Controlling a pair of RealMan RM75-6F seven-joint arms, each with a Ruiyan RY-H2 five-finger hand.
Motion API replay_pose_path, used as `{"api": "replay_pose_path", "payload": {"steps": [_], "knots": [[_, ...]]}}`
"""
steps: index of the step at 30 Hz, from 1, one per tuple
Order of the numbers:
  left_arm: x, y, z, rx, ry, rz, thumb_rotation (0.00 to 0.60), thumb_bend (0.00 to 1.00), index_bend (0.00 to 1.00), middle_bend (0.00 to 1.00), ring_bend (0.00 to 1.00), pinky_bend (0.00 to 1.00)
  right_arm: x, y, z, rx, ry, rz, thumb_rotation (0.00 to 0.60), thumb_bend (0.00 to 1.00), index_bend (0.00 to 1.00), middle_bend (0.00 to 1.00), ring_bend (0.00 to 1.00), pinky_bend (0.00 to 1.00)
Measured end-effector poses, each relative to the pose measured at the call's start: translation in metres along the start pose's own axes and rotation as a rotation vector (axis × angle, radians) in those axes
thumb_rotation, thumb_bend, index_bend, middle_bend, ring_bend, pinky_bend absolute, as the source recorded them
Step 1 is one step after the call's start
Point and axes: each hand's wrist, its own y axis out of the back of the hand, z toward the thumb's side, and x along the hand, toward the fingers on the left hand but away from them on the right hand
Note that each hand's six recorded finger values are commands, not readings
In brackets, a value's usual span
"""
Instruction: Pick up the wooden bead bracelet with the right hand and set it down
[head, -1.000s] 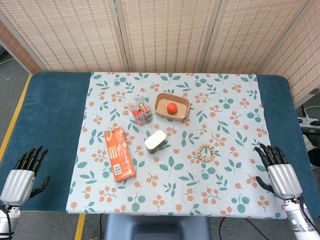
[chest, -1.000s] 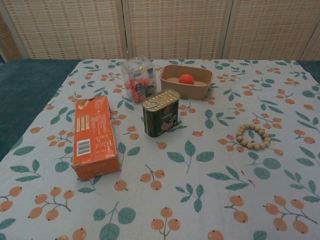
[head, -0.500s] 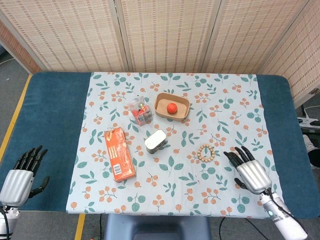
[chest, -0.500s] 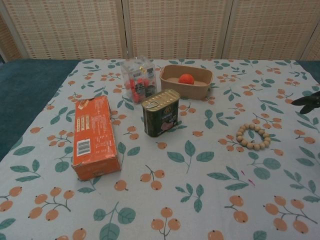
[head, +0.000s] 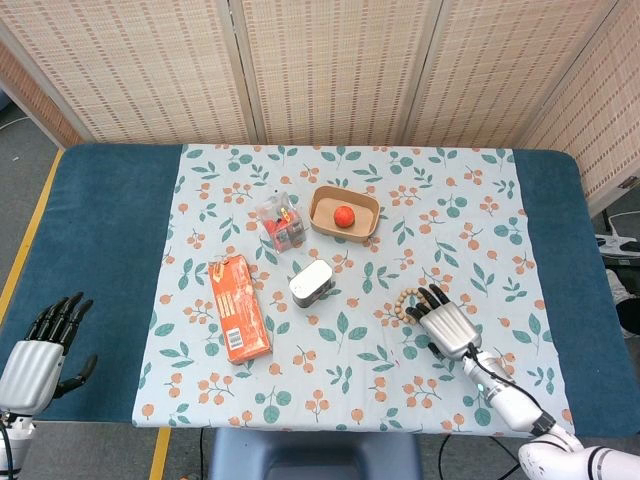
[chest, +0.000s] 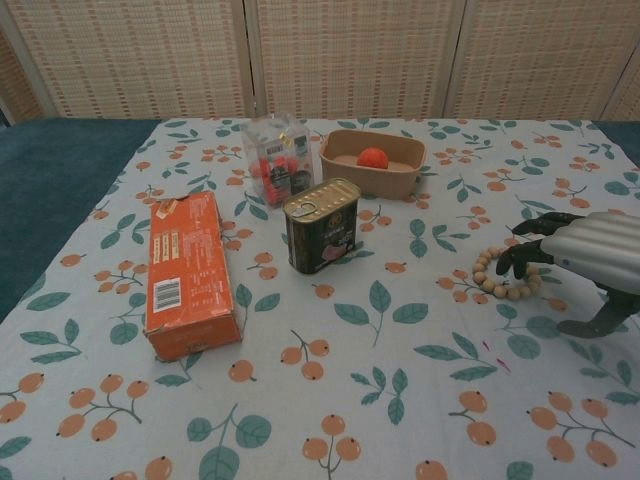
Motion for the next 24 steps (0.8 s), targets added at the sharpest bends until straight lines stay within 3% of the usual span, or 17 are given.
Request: {"api": "replay_pose_path", "payload": {"steps": [8,24], "knots": [[0.001,-0.002,-0.001,0.004,0.005,-0.009,0.600,0.39,0.00,0.00,0.00,0.13,-0.010,-0.004,-0.002,0.008,-0.005,-0.008,0.600,0.19,0.29,0.32,0.05,0.00],[0.002,-0.003,-0.002,-0.001,0.009,-0.016,0.600,0.39,0.00,0.00,0.00,0.13,-0.027,-0.011,0.002,0.069,-0.013,-0.029,0.600,0.23,0.55,0.48,0.24,0.11]]}}
